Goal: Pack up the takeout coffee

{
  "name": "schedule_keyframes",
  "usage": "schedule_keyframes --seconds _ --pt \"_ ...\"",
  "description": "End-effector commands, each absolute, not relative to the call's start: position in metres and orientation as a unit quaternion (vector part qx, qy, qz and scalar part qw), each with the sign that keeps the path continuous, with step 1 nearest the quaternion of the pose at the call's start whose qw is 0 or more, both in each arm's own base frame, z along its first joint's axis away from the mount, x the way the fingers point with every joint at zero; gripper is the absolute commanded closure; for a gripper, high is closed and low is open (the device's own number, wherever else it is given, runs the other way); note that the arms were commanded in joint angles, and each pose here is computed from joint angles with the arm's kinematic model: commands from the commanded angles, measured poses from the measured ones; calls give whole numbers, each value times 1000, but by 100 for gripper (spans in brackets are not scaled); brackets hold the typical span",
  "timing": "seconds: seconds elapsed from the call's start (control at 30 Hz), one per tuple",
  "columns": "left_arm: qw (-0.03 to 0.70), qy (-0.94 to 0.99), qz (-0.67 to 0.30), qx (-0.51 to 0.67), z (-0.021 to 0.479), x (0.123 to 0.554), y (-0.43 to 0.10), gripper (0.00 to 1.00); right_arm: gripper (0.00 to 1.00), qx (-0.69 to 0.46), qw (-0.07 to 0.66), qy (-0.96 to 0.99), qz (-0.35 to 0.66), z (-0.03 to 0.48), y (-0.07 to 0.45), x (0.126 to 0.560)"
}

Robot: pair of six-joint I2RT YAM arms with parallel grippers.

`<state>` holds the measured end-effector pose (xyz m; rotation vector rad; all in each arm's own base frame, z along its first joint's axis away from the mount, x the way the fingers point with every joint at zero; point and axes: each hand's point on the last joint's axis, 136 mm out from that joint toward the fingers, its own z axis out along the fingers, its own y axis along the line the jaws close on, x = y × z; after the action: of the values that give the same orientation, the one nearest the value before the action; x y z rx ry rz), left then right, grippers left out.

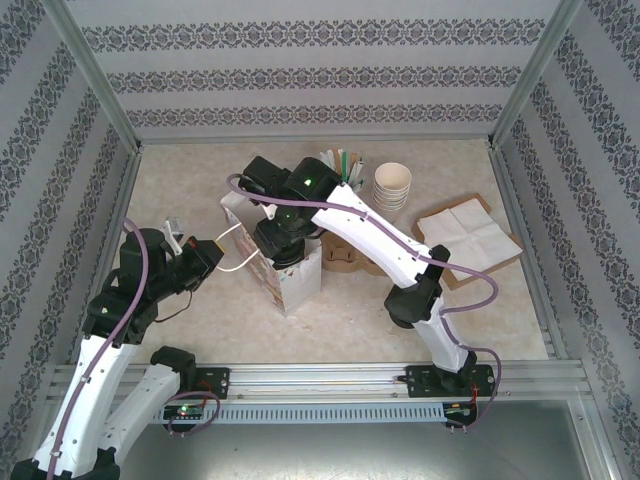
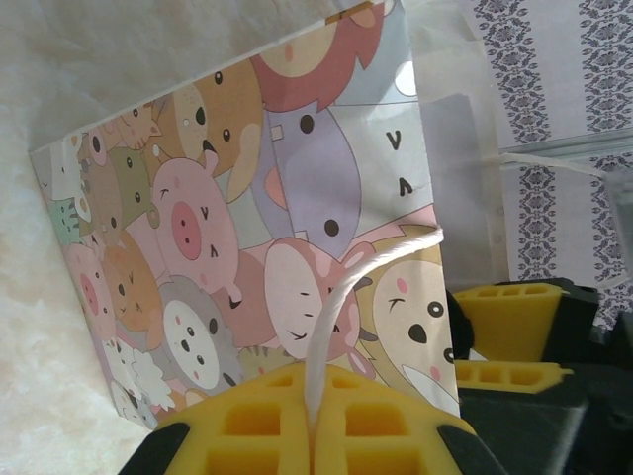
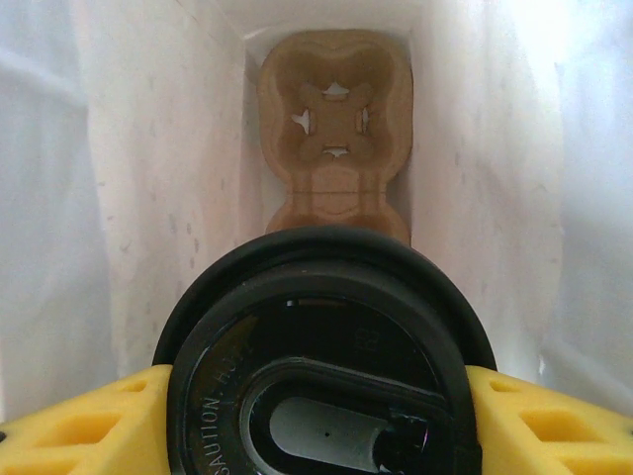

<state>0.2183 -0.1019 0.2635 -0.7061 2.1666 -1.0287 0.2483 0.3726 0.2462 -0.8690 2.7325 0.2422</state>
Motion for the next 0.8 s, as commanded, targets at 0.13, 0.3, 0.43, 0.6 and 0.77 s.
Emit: schedule_keyframes --seconds 0.13,0.3,0.43,0.6,0.77 --pt "328 821 -394 -250 268 221 -105 100 52 -300 122 944 67 237 373 248" --pt "327 822 -393 -251 266 221 -105 100 52 -302 113 945 57 229 372 248" --pt "326 823 -392 -251 265 221 -105 100 53 -301 107 946 50 222 370 247" --pt "327 823 -391 -253 264 221 -104 100 53 -302 98 947 44 213 370 247" --pt "325 824 -387 -254 262 221 -104 100 54 -299 100 948 48 210 373 248"
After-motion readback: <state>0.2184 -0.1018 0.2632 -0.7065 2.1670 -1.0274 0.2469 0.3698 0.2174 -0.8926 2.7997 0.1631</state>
